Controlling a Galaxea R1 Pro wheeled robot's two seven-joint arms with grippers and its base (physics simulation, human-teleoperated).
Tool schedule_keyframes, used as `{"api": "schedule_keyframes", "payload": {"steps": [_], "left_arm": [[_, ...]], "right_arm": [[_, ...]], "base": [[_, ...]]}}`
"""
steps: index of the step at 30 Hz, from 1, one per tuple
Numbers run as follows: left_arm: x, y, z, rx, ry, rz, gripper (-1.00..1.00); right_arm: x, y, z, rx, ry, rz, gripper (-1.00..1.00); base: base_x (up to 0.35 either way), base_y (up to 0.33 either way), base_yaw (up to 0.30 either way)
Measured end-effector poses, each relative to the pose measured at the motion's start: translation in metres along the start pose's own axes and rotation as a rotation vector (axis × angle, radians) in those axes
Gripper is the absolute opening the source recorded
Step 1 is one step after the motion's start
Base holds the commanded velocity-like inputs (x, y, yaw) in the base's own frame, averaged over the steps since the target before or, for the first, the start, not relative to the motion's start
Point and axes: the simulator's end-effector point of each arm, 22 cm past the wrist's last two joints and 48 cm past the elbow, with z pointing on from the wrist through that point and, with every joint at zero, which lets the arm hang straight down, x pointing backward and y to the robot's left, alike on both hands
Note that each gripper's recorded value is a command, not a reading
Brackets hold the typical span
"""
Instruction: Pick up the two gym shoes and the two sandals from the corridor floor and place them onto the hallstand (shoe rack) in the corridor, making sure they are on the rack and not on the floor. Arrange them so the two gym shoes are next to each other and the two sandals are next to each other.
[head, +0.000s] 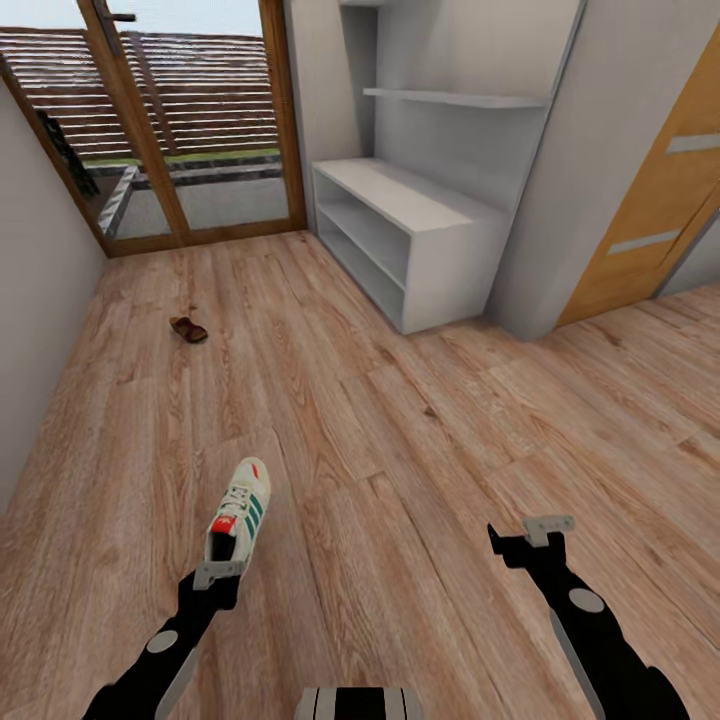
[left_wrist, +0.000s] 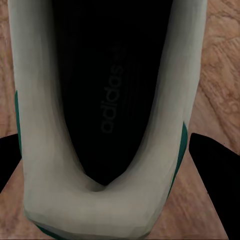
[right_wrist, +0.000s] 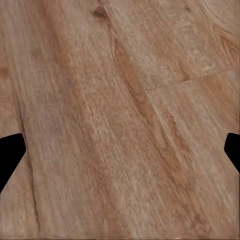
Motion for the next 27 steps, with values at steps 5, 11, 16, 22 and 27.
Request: {"api": "schedule_keyframes", "payload": {"steps": [5, 11, 16, 22, 27], "left_arm": [[-0.005, 0.004, -0.011, -0.010, 0.002, -0.011, -1.00], [-0.020, 0.009, -0.022, -0.020, -0.022, -0.023, -1.00], [-0.032, 0.008, -0.030, -0.020, -0.040, -0.026, -1.00], [-0.022, 0.007, -0.049, -0.016, -0.013, -0.020, -1.00], [-0.029, 0.006, -0.051, -0.014, -0.022, -0.017, -1.00]], "right_arm": [[0.006, -0.002, -0.005, 0.001, 0.025, -0.009, 1.00], [0.055, 0.001, -0.017, -0.008, 0.103, -0.008, 1.00], [0.072, 0.006, -0.031, -0.022, 0.009, -0.010, 1.00], [0.130, 0.009, -0.060, -0.035, 0.070, -0.003, 1.00], [0.126, 0.010, -0.062, -0.037, 0.065, -0.001, 1.00]], "base": [[0.000, 0.000, 0.000], [0.000, 0.000, 0.000], [0.000, 0.000, 0.000], [0.000, 0.000, 0.000], [0.000, 0.000, 0.000]]}}
